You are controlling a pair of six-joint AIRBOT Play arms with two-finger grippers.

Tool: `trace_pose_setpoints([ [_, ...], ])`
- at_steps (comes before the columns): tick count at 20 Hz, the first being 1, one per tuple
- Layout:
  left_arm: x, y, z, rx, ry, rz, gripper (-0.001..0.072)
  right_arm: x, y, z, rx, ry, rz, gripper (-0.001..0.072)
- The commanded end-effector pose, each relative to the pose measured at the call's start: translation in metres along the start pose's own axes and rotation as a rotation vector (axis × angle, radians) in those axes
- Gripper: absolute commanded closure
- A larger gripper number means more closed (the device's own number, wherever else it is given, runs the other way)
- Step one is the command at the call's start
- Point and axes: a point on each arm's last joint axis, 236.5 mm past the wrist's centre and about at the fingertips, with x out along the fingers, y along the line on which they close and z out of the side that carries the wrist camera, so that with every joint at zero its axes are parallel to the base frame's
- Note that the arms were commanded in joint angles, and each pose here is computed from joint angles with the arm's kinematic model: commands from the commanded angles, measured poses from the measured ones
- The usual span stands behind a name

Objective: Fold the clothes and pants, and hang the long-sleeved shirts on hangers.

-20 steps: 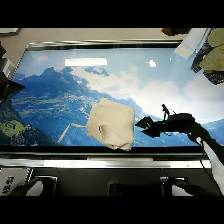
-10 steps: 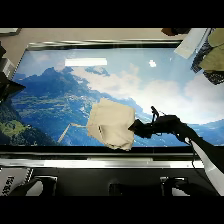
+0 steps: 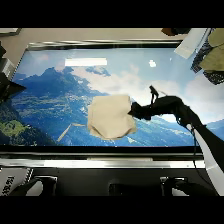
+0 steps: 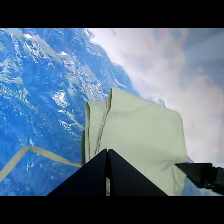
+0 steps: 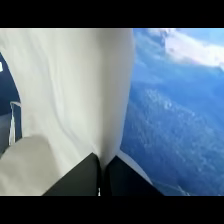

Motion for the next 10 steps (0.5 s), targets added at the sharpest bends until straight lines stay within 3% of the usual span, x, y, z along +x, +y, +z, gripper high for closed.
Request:
trace_pose_setpoints([
  [1, 0.000, 0.001, -0.001, -0.001, 0.003, 0.001, 0.0690, -0.044, 0.011, 0.060, -0.042, -0.148, -0.160, 0.0693],
  [5, 0.000, 0.001, -0.001, 0.022, 0.005, 0.001, 0.0690, -0.101, 0.010, 0.118, 0.054, -0.295, -0.165, 0.0694],
  [10, 0.000, 0.001, -0.002, 0.022, 0.011, 0.002, 0.0690, -0.208, -0.053, 0.183, 0.269, -0.550, -0.156, 0.0694],
])
